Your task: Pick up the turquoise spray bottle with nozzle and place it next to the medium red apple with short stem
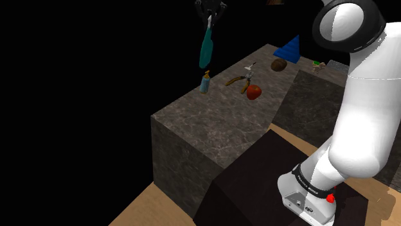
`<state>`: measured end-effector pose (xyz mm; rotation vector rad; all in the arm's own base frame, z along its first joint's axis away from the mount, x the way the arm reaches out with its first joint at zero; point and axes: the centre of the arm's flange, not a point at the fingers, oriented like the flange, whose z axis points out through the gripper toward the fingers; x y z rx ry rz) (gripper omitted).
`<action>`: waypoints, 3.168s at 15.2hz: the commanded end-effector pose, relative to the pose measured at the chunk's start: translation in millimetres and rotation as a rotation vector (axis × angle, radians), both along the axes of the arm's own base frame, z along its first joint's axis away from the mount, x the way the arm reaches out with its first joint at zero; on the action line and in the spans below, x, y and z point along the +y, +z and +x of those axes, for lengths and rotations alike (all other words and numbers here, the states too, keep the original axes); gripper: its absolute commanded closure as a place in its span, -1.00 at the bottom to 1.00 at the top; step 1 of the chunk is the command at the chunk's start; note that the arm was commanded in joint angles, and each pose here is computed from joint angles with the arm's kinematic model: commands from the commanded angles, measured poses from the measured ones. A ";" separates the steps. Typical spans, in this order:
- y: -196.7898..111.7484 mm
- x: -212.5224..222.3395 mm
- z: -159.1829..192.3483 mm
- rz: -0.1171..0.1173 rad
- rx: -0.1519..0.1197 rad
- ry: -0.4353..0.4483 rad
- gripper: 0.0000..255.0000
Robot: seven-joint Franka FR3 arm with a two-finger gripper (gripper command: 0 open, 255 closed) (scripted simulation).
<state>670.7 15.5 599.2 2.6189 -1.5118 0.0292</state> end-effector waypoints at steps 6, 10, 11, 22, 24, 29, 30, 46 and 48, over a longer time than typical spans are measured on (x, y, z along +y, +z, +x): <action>-23.3 -82.2 -10.1 0.000 0.000 0.000 1.00; -39.3 -132.1 -16.1 0.000 0.000 0.000 1.00; -43.3 -144.6 -17.6 0.000 0.000 0.000 1.00; -87.4 -282.0 -34.0 0.000 0.000 0.000 1.00; -95.4 -307.0 -36.9 0.000 0.000 0.000 1.00; -115.4 -369.4 -44.4 0.000 0.000 0.000 1.00; -119.4 -381.9 -45.9 0.000 0.000 0.000 1.00; -200.0 -386.1 -46.4 0.000 0.000 0.000 1.00; -210.5 -386.1 -46.4 0.000 0.000 0.000 1.00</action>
